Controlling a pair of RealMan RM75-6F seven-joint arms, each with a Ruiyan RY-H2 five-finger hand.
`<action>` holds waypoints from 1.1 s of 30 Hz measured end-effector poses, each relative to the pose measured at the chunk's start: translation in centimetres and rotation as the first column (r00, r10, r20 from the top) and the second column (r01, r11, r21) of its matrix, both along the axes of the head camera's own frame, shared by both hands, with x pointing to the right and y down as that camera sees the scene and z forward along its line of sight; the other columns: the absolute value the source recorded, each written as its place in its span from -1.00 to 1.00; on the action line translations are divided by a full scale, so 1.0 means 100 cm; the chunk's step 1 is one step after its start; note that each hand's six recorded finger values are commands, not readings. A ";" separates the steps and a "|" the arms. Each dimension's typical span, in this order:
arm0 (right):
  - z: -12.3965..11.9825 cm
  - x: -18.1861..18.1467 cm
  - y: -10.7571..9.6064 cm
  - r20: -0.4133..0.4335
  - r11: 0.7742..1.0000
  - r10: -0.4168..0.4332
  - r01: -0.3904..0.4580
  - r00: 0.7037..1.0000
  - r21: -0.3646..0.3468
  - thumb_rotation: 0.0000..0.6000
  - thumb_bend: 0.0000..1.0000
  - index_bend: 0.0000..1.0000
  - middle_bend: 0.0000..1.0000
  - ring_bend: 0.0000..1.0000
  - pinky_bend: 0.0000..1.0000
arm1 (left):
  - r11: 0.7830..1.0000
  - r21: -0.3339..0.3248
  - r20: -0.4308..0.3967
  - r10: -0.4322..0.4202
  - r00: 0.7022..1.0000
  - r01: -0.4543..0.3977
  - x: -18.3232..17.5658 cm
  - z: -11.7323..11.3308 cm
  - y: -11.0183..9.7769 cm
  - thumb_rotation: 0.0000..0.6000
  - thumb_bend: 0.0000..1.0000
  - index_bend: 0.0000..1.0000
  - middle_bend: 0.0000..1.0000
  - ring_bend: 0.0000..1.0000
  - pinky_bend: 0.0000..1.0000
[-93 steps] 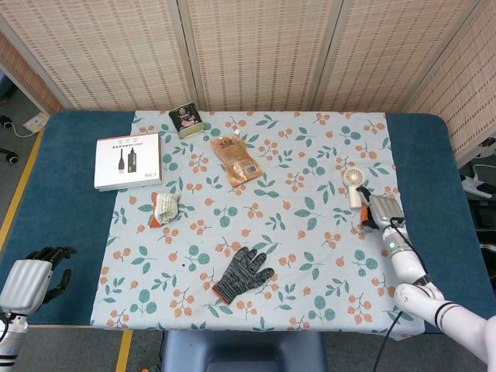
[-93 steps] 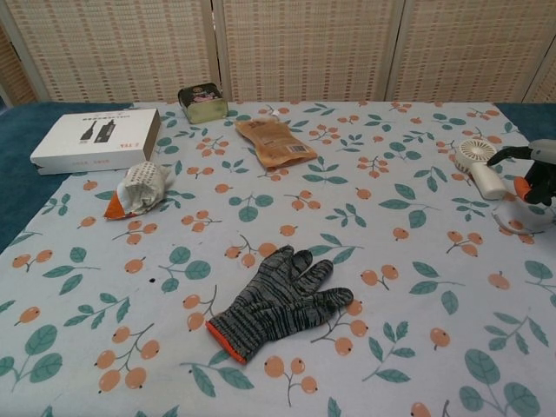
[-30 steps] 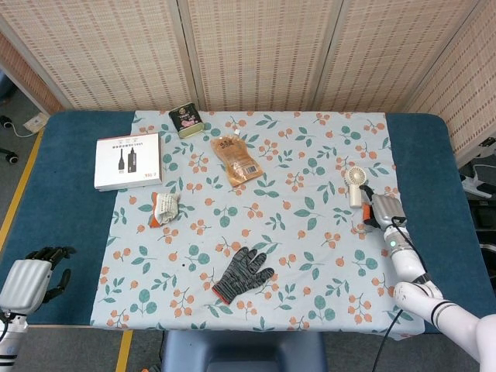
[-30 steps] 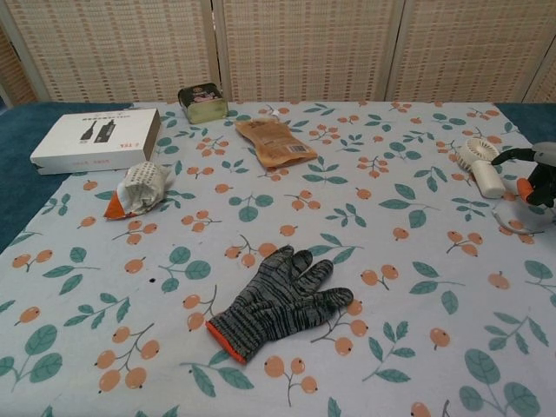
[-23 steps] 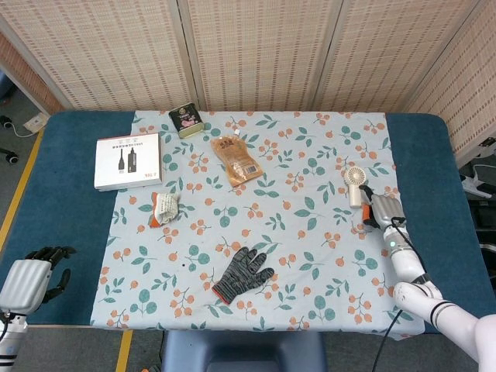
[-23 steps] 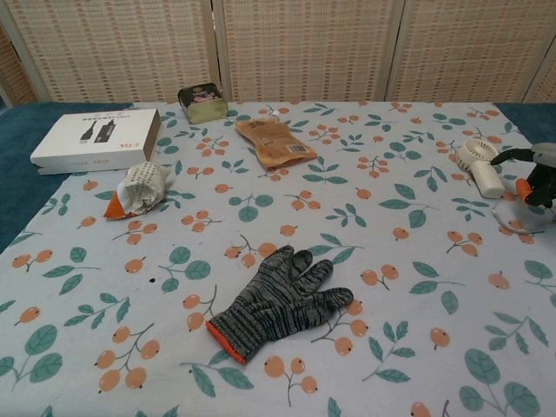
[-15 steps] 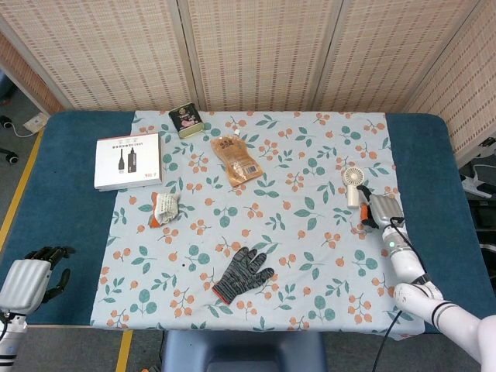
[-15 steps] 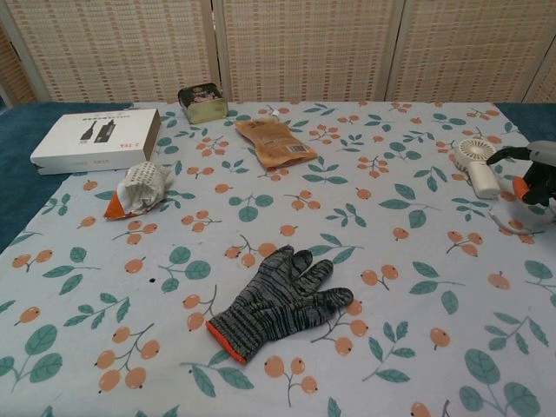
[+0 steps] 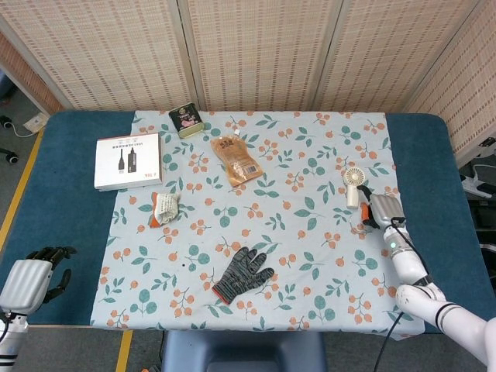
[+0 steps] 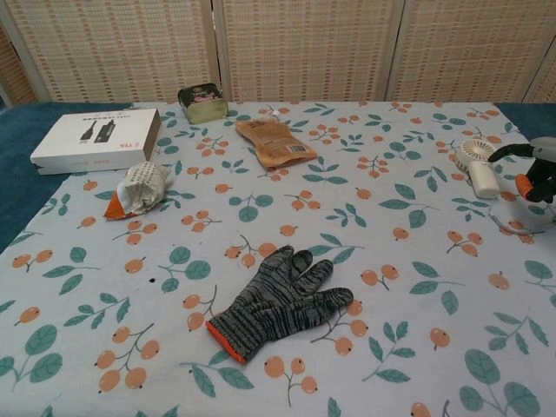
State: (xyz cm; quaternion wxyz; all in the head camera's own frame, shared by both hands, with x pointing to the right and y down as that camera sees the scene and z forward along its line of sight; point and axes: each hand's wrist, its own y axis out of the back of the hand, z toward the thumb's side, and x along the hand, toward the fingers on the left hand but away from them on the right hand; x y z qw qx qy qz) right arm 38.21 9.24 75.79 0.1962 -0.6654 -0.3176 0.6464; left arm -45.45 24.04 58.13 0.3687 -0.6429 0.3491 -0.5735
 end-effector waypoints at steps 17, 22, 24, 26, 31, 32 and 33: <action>-0.041 0.006 0.014 -0.038 0.992 -0.064 0.068 0.997 0.109 1.00 0.00 -0.43 0.36 -0.20 0.06 | 1.000 0.000 0.004 -0.013 1.000 0.013 -0.004 -0.001 0.000 1.00 -0.02 -0.34 -0.22 -0.34 -0.08; -0.074 0.024 0.051 -0.132 0.985 -0.106 0.122 0.986 0.125 1.00 -0.38 -0.43 -0.07 -0.47 -0.40 | 1.000 0.009 0.011 -0.012 1.000 0.012 -0.003 -0.002 -0.001 1.00 -0.02 -0.33 -0.22 -0.34 -0.08; -0.093 0.032 0.065 -0.161 0.980 -0.098 0.123 0.982 0.156 1.00 -0.41 -0.45 -0.16 -0.55 -0.51 | 1.000 0.010 0.014 -0.009 1.000 0.009 -0.002 -0.001 -0.002 1.00 -0.02 -0.34 -0.22 -0.34 -0.08; -0.115 0.044 0.080 -0.191 0.971 -0.085 0.124 0.978 0.202 1.00 -0.44 -0.48 -0.22 -0.67 -0.60 | 1.000 0.011 0.019 -0.002 1.000 0.002 -0.001 0.001 -0.002 1.00 -0.02 -0.34 -0.22 -0.34 -0.08; -0.157 0.055 0.108 -0.210 0.935 -0.097 0.162 0.973 0.315 1.00 -0.59 -0.64 -0.40 -0.82 -0.76 | 1.000 0.005 0.033 0.020 0.999 -0.020 0.003 0.007 -0.003 1.00 -0.02 -0.33 -0.21 -0.34 -0.08; -0.162 0.054 0.111 -0.208 0.930 -0.111 0.176 0.972 0.322 1.00 -0.60 -0.67 -0.42 -0.83 -0.77 | 1.000 0.001 0.036 0.023 0.999 -0.023 0.003 0.009 -0.003 1.00 -0.02 -0.33 -0.21 -0.34 -0.08; -0.166 0.052 0.113 -0.206 0.926 -0.124 0.187 0.971 0.328 1.00 -0.60 -0.68 -0.43 -0.84 -0.77 | 1.000 -0.002 0.039 0.025 0.999 -0.025 0.003 0.010 -0.003 1.00 -0.02 -0.33 -0.21 -0.34 -0.08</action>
